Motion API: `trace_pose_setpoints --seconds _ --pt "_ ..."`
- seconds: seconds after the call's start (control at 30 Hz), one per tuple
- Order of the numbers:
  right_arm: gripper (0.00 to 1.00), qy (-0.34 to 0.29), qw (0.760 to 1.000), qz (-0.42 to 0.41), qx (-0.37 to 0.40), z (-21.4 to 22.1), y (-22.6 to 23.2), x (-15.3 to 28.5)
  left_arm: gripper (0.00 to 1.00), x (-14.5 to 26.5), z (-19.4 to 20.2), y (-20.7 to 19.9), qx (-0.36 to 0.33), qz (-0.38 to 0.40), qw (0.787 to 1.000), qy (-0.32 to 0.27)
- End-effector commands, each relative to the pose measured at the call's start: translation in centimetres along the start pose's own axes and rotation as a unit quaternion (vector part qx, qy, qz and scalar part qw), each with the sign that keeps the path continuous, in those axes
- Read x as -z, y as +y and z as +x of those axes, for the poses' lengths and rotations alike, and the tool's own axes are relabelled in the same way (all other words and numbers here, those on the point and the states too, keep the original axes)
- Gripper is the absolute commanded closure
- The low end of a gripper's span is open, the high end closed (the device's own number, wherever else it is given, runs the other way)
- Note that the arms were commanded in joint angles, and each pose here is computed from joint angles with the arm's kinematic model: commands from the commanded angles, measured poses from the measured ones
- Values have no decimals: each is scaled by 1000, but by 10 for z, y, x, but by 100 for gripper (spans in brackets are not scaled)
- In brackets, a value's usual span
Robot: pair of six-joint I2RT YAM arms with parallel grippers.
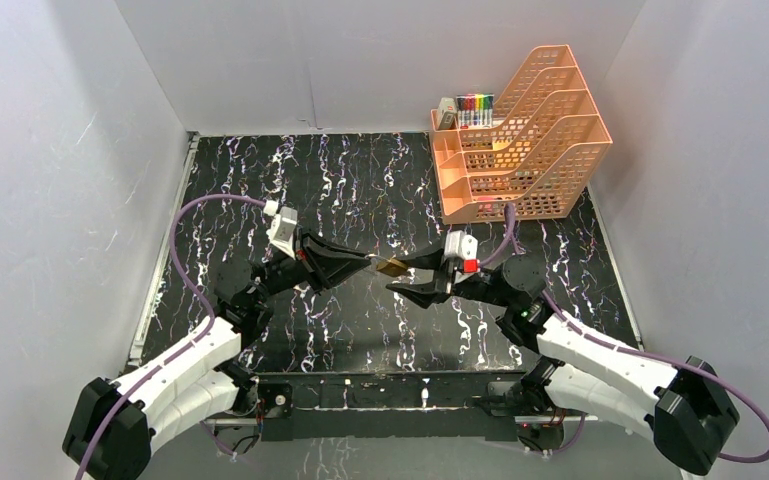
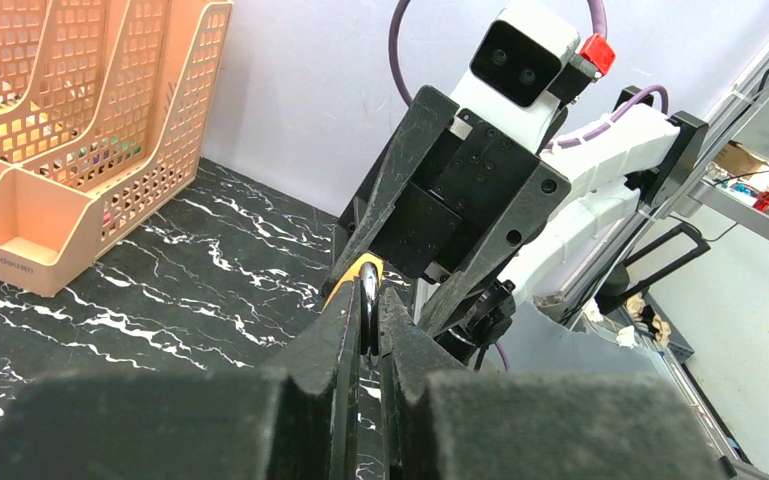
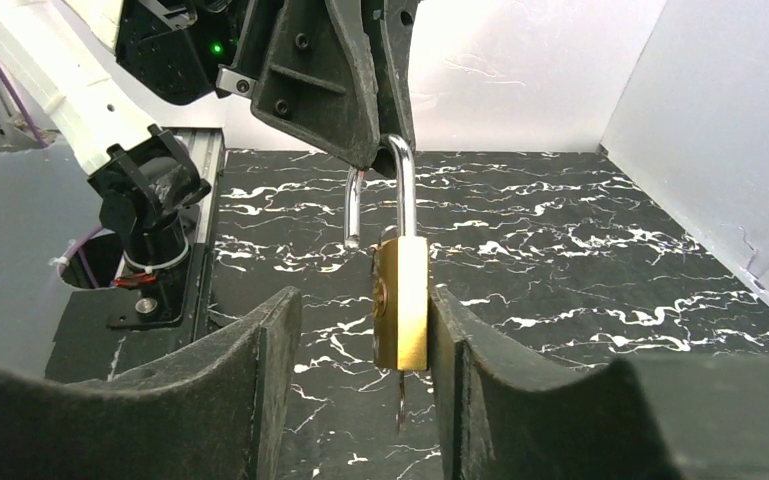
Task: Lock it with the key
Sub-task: Lock the lock.
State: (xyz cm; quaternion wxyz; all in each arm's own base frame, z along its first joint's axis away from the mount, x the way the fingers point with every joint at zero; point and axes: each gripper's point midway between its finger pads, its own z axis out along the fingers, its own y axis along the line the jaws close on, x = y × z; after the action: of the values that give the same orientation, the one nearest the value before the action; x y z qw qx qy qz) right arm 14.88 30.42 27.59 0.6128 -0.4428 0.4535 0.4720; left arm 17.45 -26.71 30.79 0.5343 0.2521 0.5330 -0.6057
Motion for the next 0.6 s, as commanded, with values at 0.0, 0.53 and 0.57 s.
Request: trace_pose_setpoints --seconds 0.0,0.53,0.57 --pt "45 -49 998 -24 34 -38 2 -8 100 0 -29 -19 -54 28 997 -51" --pt "100 5 999 -37 -16 -33 10 -5 100 5 -26 -21 -66 29 996 -53" --pt "100 16 999 -44 -24 -32 13 -4 100 6 -25 -22 -67 30 996 -52"
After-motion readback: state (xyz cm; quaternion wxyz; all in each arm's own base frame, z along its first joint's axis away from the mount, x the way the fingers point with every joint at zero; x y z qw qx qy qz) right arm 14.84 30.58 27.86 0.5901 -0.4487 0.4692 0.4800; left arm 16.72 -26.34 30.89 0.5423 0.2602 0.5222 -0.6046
